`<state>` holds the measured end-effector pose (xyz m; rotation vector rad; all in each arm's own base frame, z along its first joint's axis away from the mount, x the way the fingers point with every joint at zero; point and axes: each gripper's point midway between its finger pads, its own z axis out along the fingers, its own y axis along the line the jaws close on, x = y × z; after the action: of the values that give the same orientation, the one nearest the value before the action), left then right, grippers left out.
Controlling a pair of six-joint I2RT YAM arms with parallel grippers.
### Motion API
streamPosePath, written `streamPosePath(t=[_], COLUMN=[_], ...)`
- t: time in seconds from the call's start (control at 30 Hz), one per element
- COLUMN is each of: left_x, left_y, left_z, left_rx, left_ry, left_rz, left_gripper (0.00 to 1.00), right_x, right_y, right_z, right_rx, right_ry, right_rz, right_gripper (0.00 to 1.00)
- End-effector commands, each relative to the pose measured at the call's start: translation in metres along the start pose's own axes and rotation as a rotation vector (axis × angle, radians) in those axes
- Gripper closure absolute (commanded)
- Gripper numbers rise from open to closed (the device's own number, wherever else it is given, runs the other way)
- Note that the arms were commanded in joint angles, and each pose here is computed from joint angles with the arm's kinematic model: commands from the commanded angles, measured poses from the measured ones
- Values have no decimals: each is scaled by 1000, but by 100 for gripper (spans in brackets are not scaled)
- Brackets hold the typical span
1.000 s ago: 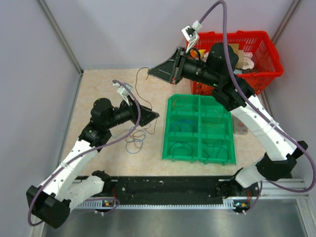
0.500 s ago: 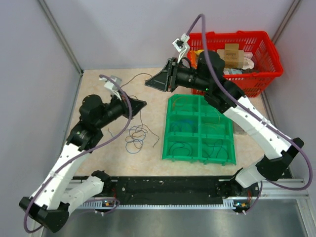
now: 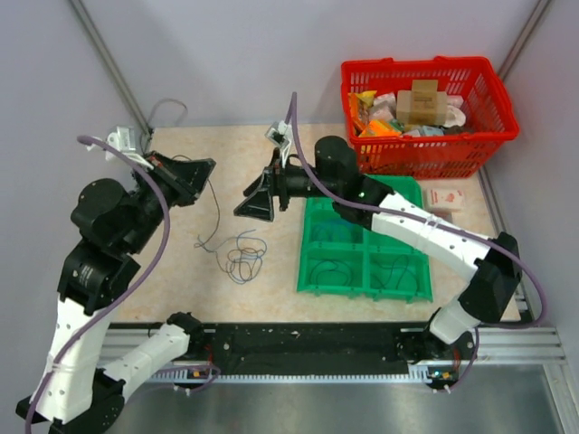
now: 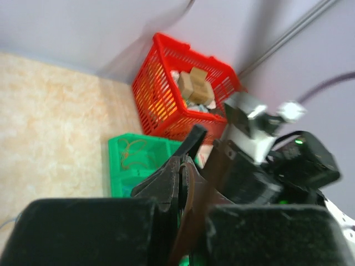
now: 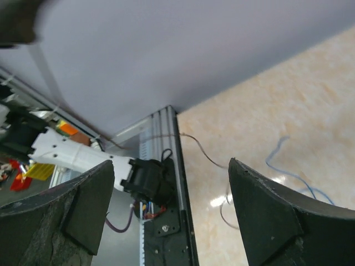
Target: Untangle the cables
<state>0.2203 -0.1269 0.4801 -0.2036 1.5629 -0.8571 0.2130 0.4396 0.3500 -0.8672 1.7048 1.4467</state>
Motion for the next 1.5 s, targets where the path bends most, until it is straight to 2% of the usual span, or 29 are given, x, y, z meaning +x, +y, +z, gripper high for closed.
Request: streamPosePath(t=[0.0, 0.17, 0.23, 0.33, 0.43, 0.47, 0.53, 0.57, 0.63, 0.73, 0.77, 0.8, 0.87, 0.97, 1.23, 1.37, 1.47], left_x=[19, 31, 33, 33, 36, 36, 37, 36, 35, 44, 46, 50, 60, 82, 137, 171, 192], left_y=[19, 17, 17, 16, 21, 20, 20, 21, 25, 38, 43, 48, 50, 54, 100, 124, 136], left_z=[13, 21, 22, 22, 22, 22, 24, 25, 25, 22, 21, 19, 17, 15, 15, 16, 17], left_rx=[-101, -82, -80, -77, -90, -85, -73, -77, -91, -131, -141, -148, -120, -74, -176, -220, -237], left_ry=[58, 101, 109, 109, 112, 112, 117, 115, 125, 159, 161, 165, 187, 232, 342, 420, 446], left_rz=[-85, -120, -128, -127, -126, -129, -117, -104, -59, -12, 0, 11, 28, 46, 31, 17, -30], left_gripper=[100, 100, 100, 100, 100, 100, 100, 100, 98, 55, 45, 38, 31, 30, 28, 28, 28], right_x=[-40, -44, -45, -50, -55, -55, -53, -54, -61, -77, -82, -87, -90, -92, -120, -134, -136], right_y=[68, 81, 76, 79, 87, 87, 85, 83, 80, 70, 64, 58, 41, 20, -19, -62, -97], right_z=[-11, 2, 12, 17, 13, 13, 12, 11, 1, -24, -34, -44, -64, -91, -147, -191, -217], right_rx=[-284, -348, -316, -304, -328, -326, -305, -277, -223, -116, -94, -69, -9, 73, 328, 647, 790], right_ry=[-170, -171, -173, -163, -168, -165, -143, -140, -171, -207, -210, -216, -210, -233, -314, -365, -377], right_rz=[-145, -90, -65, -54, -51, -46, -44, -40, -51, -68, -72, -73, -51, -76, -230, -341, -344], right_gripper=[17, 22, 25, 48, 59, 67, 97, 100, 100, 100, 100, 100, 100, 100, 100, 100, 100])
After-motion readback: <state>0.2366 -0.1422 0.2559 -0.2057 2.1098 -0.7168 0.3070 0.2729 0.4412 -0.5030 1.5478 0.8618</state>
